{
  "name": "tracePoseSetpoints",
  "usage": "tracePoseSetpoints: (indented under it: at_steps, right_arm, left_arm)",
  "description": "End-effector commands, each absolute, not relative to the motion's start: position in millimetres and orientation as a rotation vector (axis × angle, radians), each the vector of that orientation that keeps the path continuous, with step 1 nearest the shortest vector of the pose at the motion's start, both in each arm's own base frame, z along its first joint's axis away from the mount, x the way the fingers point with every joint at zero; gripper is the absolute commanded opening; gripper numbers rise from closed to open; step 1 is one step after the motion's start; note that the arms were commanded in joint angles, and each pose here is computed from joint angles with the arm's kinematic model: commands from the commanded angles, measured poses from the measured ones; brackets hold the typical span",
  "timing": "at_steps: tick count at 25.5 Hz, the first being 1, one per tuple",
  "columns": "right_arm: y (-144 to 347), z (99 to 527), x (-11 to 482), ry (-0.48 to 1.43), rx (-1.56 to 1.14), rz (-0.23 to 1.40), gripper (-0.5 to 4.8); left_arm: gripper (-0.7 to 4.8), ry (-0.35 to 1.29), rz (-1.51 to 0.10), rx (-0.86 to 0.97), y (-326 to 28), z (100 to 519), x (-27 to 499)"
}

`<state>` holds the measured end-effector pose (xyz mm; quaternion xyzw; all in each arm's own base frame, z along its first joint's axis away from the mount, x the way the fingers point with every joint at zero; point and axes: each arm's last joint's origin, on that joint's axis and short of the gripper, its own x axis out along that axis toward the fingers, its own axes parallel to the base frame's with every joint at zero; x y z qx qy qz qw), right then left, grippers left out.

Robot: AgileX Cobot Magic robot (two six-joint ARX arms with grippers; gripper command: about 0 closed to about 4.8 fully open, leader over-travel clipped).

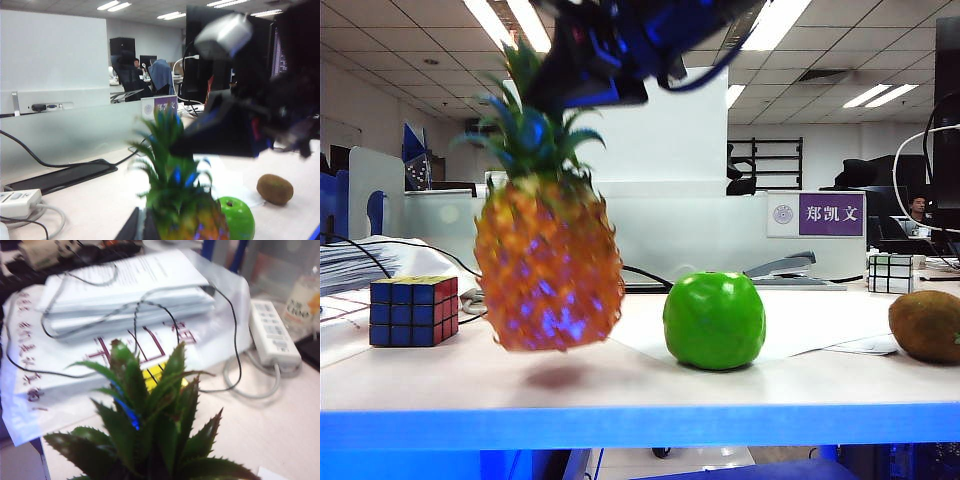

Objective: Arrange all the fruits from large to small from left to right in a row.

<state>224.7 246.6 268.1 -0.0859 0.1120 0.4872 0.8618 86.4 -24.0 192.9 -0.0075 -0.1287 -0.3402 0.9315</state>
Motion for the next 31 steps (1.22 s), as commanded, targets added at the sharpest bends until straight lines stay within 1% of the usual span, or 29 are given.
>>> tracePoseSetpoints:
  at_steps: [1, 15, 23, 29, 30, 31]
  right_arm:
    - [248, 277, 224, 0.107, -0.144, 1.024, -0.06]
    - [259, 256, 234, 0.072, -0.155, 1.03, -0.06]
    - [264, 245, 237, 0.095, -0.162, 1.039, -0.06]
    - [266, 246, 235, 0.082, -0.159, 1.047, -0.05]
    - [266, 245, 235, 0.087, -0.16, 1.048, 0.01]
    - [266, 245, 235, 0.092, -0.161, 1.048, 0.35]
  left_arm:
    - [-0.06, -0.283, -0.704, -0.018, -24, 196, 85]
    - [-0.06, -0.284, -0.703, -0.018, -24, 196, 85]
    - [-0.06, -0.283, -0.703, -0.018, -24, 196, 85]
    - [-0.06, -0.283, -0.702, -0.018, -24, 196, 85]
    - [-0.06, -0.283, -0.702, -0.018, -24, 196, 85]
    - [-0.06, -0.284, -0.702, -0.018, -24, 196, 85]
